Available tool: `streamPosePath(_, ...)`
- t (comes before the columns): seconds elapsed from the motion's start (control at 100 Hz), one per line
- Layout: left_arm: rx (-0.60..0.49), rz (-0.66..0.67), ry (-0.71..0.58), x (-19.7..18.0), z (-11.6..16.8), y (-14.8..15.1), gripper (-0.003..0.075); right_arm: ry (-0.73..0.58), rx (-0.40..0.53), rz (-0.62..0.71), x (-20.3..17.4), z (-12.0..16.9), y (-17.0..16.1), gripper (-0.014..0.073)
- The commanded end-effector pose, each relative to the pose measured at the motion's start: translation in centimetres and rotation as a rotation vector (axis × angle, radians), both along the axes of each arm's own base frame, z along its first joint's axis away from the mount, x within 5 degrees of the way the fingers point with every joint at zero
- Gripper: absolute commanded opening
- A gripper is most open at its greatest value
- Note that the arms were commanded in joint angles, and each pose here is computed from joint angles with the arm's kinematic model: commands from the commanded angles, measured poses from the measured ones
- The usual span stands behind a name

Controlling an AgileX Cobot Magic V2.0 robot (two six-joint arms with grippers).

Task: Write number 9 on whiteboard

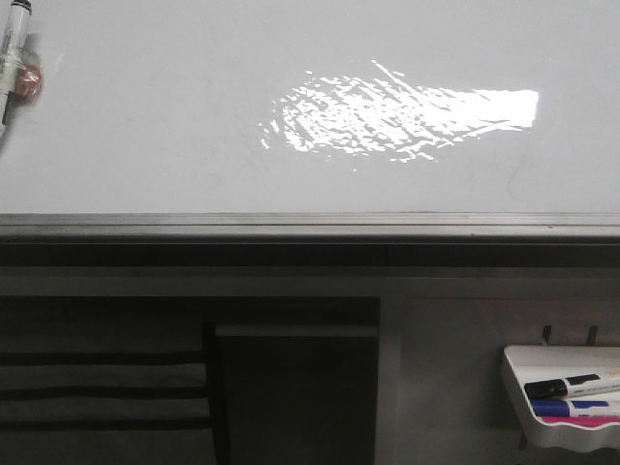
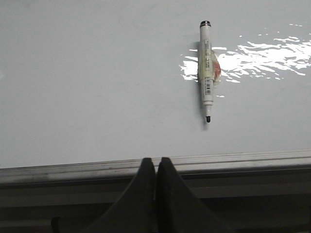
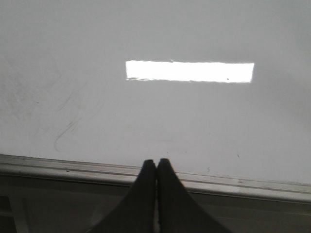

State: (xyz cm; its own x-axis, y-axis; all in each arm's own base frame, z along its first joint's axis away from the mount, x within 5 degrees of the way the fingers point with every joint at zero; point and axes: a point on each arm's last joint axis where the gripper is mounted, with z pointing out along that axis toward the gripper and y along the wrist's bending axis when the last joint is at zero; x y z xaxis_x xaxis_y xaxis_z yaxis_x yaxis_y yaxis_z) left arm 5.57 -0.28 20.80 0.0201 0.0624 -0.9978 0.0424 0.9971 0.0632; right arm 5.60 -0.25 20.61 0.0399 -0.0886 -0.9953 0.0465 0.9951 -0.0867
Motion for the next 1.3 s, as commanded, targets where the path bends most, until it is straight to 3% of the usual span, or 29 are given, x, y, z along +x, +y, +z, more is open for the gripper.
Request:
streamPosePath(0.0, -0.014, 0.008, -0.079, -0.12, -0.06, 0.09, -0.0020, -0.073, -0.010, 0.002, -0.07, -0.08, 0.02, -0.0072)
streamPosePath(0.72, -0.015, 0.011, -0.101, -0.14, 0.14, 0.11, -0.0020, -0.118, -0.022, 0.003, -0.13, 0.33, 0.05, -0.0072)
streamPosePath(0.87, -0.135, 0.006, -0.104, -0.14, 0.21, 0.15, -0.0020, -0.124, -0.022, 0.003, -0.13, 0.38, 0.05, -0.0072)
streamPosePath(1.29, -0.134, 0.008, -0.114, -0.15, 0.30, 0.17, -0.0020, -0.125, -0.022, 0.003, -0.14, 0.39, 0.05, -0.0072)
